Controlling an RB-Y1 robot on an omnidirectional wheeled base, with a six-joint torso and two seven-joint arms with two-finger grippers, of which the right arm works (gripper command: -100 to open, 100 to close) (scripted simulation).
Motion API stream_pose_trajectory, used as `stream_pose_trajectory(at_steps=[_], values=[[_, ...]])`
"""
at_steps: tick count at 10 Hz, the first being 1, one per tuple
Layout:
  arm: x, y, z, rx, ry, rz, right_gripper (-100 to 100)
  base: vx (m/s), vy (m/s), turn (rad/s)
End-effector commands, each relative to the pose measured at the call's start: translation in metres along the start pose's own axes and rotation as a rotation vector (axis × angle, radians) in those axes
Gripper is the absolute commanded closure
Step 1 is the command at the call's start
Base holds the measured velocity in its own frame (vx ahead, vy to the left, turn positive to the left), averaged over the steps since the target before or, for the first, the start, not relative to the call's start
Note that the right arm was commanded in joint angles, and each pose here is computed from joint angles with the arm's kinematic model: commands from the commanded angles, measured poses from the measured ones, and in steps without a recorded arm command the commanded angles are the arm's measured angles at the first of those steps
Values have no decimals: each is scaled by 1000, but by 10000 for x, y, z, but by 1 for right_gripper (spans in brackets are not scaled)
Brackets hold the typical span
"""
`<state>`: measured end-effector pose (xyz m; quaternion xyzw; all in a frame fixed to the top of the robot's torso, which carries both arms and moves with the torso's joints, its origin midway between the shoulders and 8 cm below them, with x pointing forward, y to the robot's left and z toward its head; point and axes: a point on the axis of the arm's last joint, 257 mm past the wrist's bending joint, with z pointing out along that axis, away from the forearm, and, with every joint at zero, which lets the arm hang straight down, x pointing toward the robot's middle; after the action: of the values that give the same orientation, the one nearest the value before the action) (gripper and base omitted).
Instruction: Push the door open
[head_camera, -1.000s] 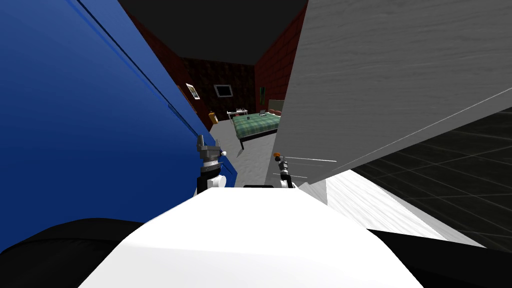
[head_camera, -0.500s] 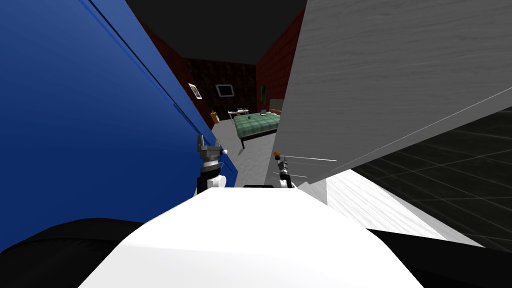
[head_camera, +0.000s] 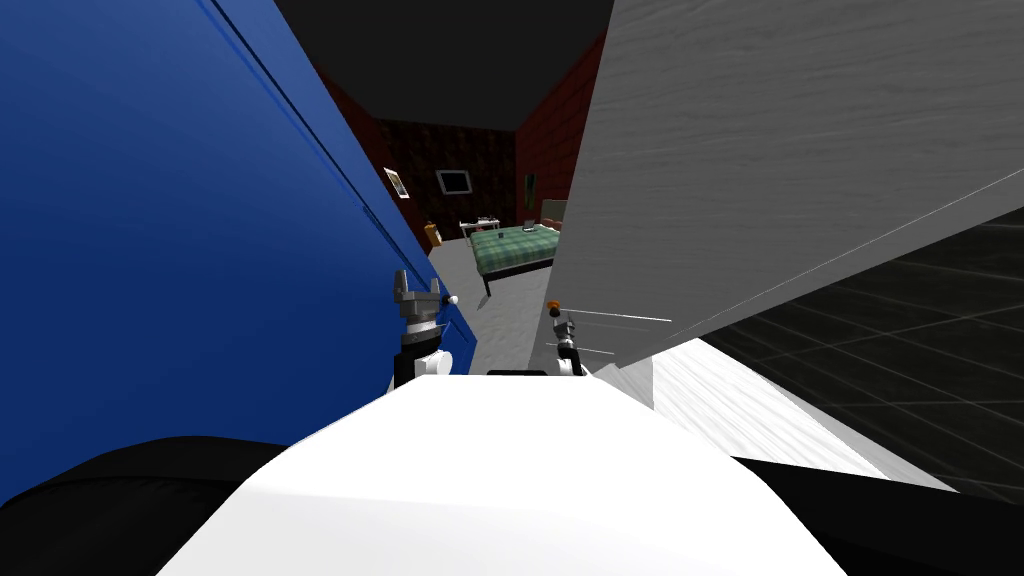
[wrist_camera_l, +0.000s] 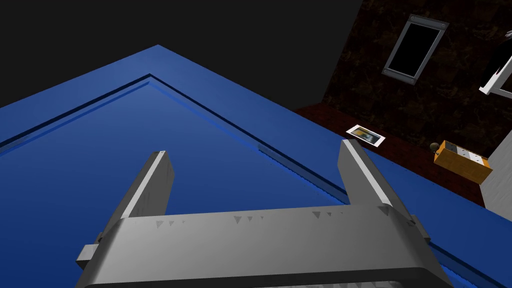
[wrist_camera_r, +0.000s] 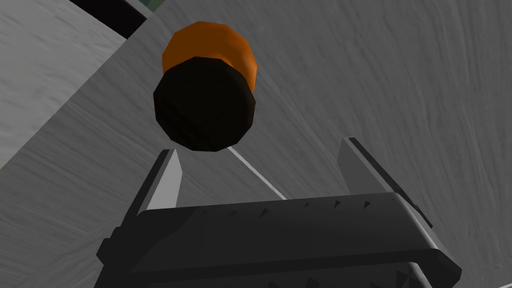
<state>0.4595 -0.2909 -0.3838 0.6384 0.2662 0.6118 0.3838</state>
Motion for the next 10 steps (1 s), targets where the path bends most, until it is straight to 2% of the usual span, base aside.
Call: stream_pose_trajectory(at_steps=[1, 2, 3, 4, 6, 7, 8, 9, 10], values=[[22, -17, 3, -5, -8, 77, -100, -83, -16, 79], [22, -17, 3, -5, -8, 93, -100, -59, -13, 20], [36, -29, 4, -8, -13, 146, -100, -47, -7, 34], [36, -29, 4, -8, -13, 152, -100, -36, -6, 22], [65, -57, 6, -14, -24, 254, -100, -55, -12, 52], [65, -57, 6, -14, -24, 271, -100, -53, -14, 27], [80, -72, 6, -18, -29, 324, -100, -54, -12, 44], [80, -72, 6, -18, -29, 330, -100, -45, -11, 22], [94, -88, 5, -21, -34, 388, -100, -51, -8, 47]])
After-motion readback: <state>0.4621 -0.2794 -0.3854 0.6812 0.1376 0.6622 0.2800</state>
